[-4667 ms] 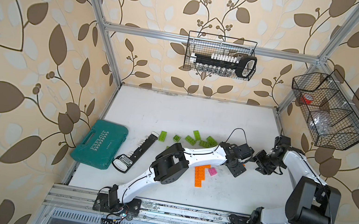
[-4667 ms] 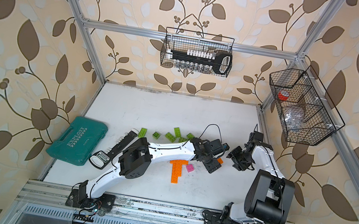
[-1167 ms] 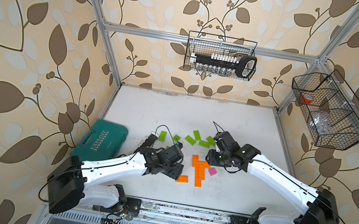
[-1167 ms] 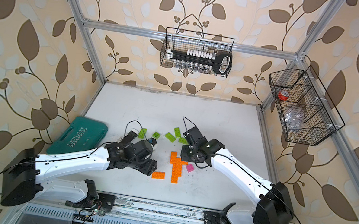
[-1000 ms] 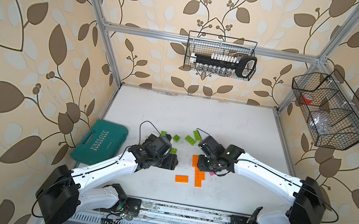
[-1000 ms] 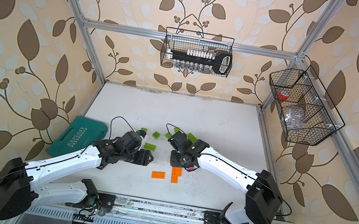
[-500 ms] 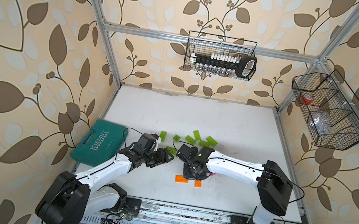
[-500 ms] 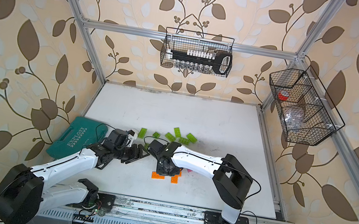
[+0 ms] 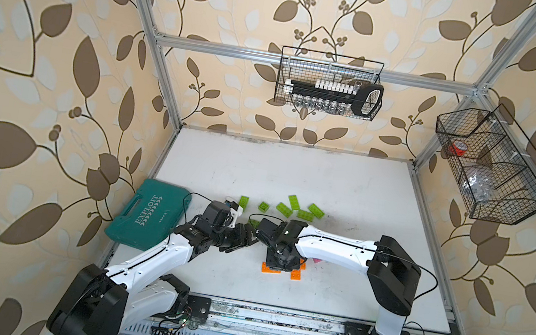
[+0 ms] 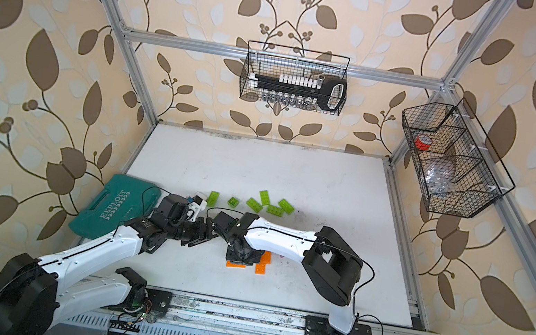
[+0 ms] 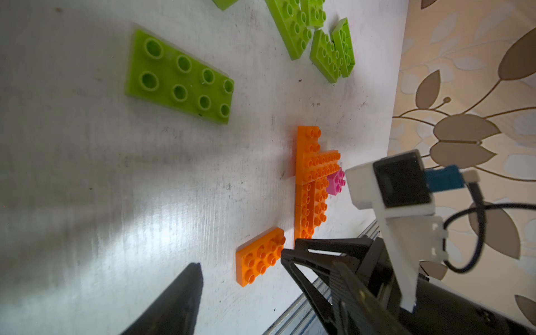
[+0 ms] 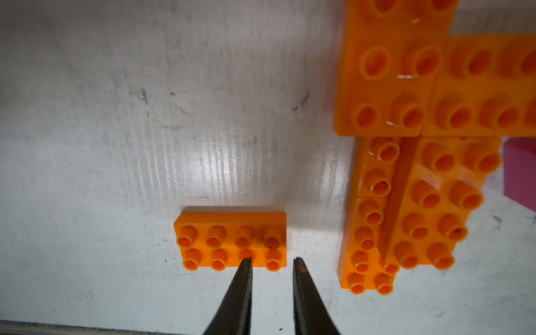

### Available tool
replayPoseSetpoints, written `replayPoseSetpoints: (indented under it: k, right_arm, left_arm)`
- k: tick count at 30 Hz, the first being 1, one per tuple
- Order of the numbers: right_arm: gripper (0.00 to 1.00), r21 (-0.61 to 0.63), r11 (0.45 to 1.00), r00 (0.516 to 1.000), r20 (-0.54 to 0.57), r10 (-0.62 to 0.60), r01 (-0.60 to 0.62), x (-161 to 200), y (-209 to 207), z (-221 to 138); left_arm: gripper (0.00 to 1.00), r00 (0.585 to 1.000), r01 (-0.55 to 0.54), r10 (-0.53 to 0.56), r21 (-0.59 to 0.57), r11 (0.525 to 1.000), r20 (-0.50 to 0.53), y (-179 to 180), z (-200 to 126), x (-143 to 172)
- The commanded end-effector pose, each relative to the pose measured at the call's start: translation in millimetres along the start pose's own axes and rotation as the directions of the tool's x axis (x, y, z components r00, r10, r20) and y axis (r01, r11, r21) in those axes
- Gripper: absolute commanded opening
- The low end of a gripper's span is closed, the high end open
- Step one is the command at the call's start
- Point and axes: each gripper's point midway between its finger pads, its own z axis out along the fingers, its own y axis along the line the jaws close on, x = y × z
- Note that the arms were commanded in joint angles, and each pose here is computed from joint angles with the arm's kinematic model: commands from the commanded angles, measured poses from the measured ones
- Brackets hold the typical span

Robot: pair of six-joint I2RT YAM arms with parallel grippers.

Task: Assemble a small pinwheel with lego
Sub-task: Pick up the lego brick from the center of the board.

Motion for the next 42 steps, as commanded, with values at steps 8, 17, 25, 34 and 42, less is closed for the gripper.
replayPoseSetpoints:
  k: [8, 17, 25, 34, 42]
  right_arm:
    - [0.2, 0.039, 0.999, 1.0, -0.019, 0.022, -0.021, 3.1, -1.1, 3.8]
    - [0.2, 0.033, 0.999, 0.999, -0.044, 0.022, -0.02, 7.6, 0.7, 8.6]
    - [0.19, 0.034, 0.999, 0.999, -0.052, 0.011, -0.01, 7.6, 2.9, 9.7]
    - [0.19, 0.016, 1.0, 1.0, -0.011, 0.012, -0.012, 4.0, 3.3, -0.5]
    - [0.18, 0.03, 1.0, 0.999, -0.05, 0.009, -0.007, 9.1, 5.4, 9.1]
  left_arm:
    - [0.71, 1.0, -0.022, 0.021, 0.042, 0.999, 0.006, -8.2, -4.7, 0.9]
    - [0.7, 1.0, -0.025, 0.025, 0.05, 0.998, 0.0, -9.4, -4.4, 1.8]
    - [0.69, 1.0, -0.025, 0.025, 0.055, 0.998, -0.002, -10.1, -4.4, 2.1]
    - [0.69, 1.0, -0.029, 0.03, 0.061, 0.998, -0.003, -10.8, -4.6, 2.7]
    - [0.69, 1.0, -0.03, 0.03, 0.065, 0.997, -0.004, -11.3, -5.3, 3.7]
